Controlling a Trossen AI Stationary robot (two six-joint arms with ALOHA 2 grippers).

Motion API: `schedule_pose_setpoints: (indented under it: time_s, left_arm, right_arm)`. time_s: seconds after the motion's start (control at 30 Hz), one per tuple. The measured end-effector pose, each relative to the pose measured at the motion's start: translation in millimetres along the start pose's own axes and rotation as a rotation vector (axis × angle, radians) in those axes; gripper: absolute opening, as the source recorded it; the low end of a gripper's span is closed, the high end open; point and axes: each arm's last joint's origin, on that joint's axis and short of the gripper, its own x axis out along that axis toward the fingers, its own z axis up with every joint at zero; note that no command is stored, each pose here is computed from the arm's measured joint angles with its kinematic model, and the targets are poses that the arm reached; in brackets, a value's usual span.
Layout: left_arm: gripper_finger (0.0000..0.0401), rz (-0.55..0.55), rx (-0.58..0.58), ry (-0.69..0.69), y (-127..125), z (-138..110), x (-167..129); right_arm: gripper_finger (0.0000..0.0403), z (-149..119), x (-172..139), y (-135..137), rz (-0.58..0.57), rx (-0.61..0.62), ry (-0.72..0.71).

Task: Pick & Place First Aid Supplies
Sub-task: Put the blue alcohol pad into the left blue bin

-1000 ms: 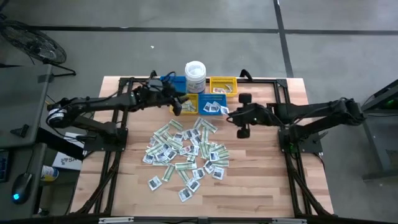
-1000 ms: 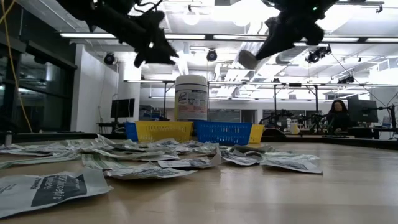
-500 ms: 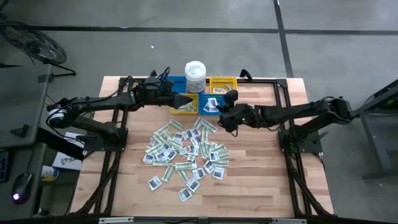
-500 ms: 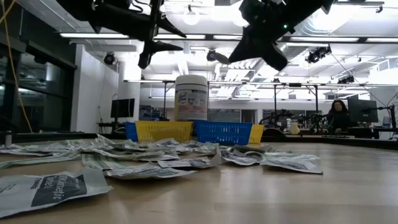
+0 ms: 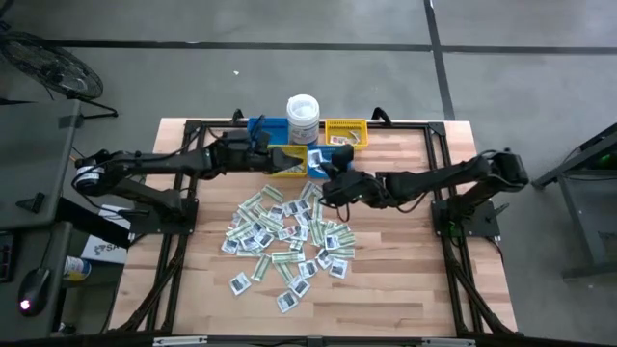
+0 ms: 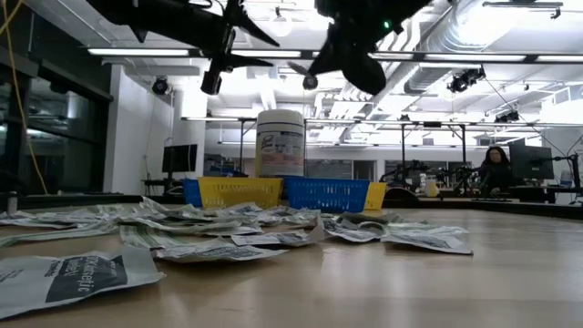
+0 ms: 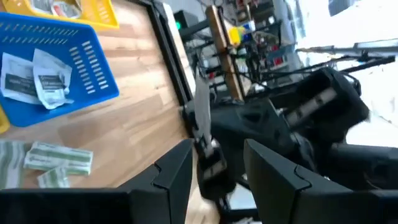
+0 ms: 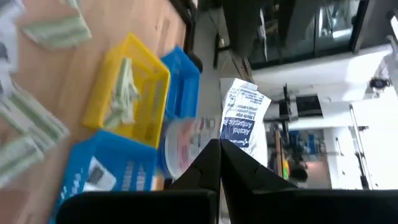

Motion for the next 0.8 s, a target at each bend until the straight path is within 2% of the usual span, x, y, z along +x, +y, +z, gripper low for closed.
schedule_pose_setpoints:
  time_s: [0.33, 0.8]
  left_arm:
    - [0.0144, 0.023, 0.007, -0.041, -4.0, -11.2, 0.8]
    - [0.0144, 0.033, 0.016, 0.003, -5.1, -20.8, 0.9]
  right_arm:
    - [0.0, 18.4, -11.8, 5.2, 0.07, -0.022, -0.116]
    - [0.0, 20.0, -13.4, 6.6, 0.083, -0.026, -0.133]
